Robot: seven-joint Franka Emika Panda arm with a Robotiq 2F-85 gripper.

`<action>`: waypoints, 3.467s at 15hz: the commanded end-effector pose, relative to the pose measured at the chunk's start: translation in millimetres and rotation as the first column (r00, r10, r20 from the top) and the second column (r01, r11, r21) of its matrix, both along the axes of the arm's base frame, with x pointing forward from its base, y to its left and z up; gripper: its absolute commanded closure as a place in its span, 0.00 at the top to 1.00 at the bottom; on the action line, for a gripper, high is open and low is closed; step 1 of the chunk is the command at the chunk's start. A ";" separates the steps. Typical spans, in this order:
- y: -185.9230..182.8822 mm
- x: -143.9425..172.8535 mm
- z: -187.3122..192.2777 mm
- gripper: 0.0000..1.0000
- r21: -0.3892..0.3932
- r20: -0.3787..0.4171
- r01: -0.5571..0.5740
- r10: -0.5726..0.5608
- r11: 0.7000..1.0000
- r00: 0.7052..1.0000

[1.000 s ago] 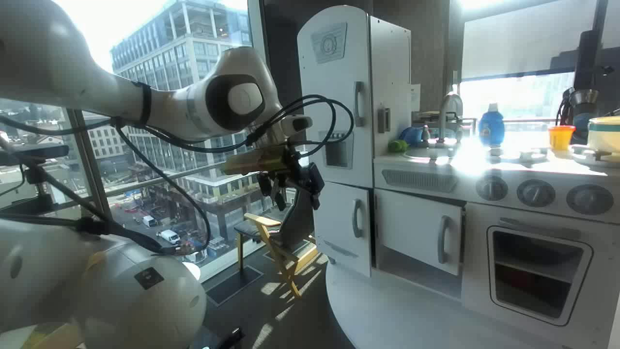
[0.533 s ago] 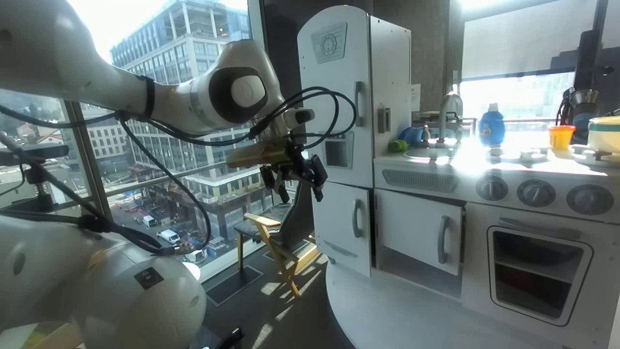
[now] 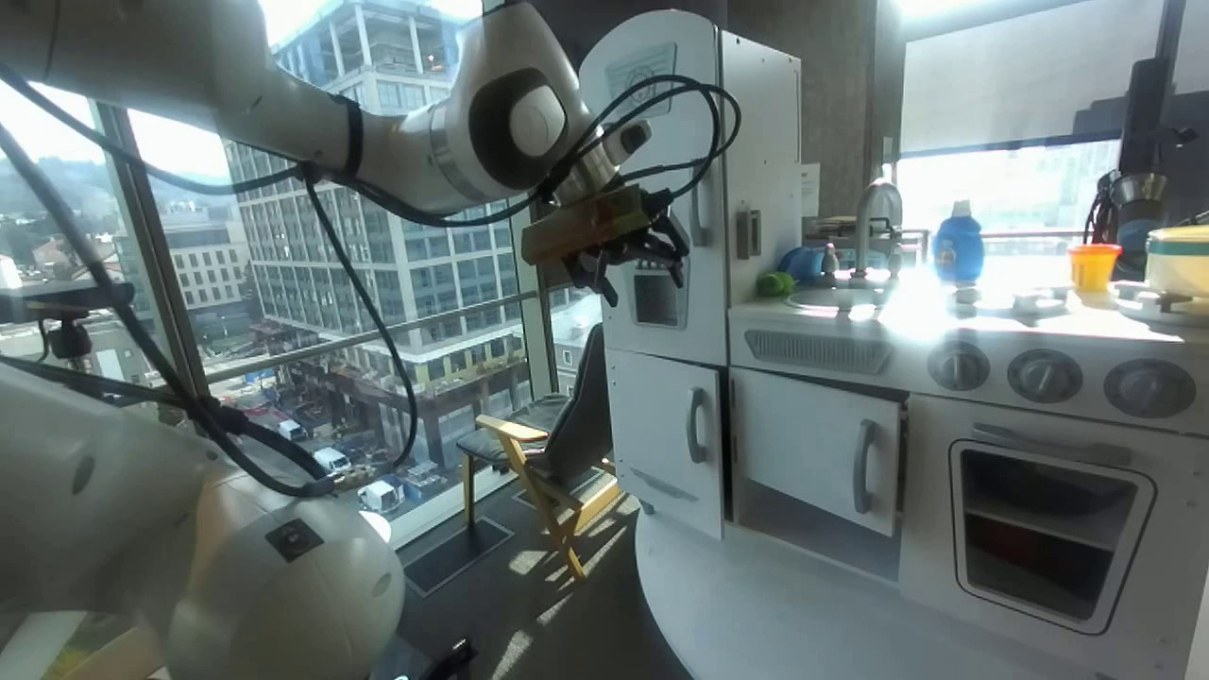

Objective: Open the cabinet and oven doors.

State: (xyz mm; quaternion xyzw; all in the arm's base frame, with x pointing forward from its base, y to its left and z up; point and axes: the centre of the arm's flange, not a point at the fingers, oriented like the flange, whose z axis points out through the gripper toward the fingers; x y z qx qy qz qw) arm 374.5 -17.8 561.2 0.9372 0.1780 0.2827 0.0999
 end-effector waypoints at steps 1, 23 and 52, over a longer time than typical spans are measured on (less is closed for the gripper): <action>2.5 51.4 32.5 1.00 -0.058 0.139 -0.086 0.093 0.995 0.986; 45.0 104.7 69.1 0.73 -0.181 0.307 -0.032 0.087 0.983 0.948; -72.1 -15.4 119.6 1.00 -0.095 0.095 0.535 -0.527 0.840 0.844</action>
